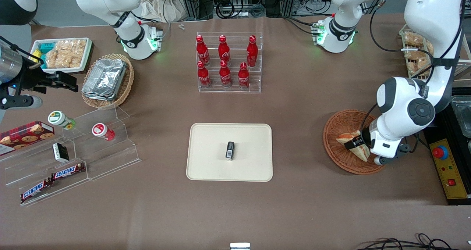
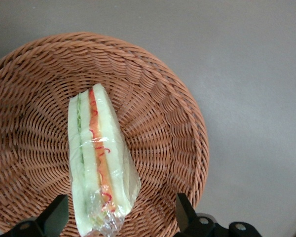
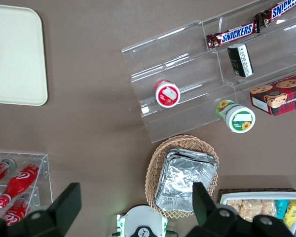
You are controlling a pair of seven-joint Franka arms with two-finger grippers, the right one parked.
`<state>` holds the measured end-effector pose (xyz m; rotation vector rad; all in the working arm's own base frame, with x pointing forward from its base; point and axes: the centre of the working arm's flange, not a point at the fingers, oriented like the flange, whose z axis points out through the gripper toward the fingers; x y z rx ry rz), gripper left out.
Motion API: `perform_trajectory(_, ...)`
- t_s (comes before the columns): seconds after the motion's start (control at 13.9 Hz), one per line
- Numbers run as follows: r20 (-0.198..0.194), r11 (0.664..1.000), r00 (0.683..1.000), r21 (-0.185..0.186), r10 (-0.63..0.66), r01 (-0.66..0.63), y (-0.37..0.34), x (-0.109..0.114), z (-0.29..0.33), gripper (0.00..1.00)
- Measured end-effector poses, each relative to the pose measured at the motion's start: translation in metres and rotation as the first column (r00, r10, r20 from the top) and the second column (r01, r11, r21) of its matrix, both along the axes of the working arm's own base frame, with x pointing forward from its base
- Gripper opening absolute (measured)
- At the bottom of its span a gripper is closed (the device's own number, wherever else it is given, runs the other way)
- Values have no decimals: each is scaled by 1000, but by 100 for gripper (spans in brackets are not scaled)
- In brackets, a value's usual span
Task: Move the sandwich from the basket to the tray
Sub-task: 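Close the left gripper on the sandwich's crust edge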
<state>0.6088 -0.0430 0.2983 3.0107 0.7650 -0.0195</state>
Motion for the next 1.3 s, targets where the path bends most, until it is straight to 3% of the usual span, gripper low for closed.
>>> perform_trajectory(0.29, -5, 996, 996, 6, 85, -85, 15, -3, -11, 98)
perform_trajectory(0.5, 15, 991, 991, -2, 133, -133, 22, -7, -28, 99)
perform_trajectory(0.79, 3, 987, 987, -5, 161, -161, 22, -11, -41, 95)
perform_trajectory(1.3, 24, 986, 986, -3, 167, -167, 21, -9, -30, 26)
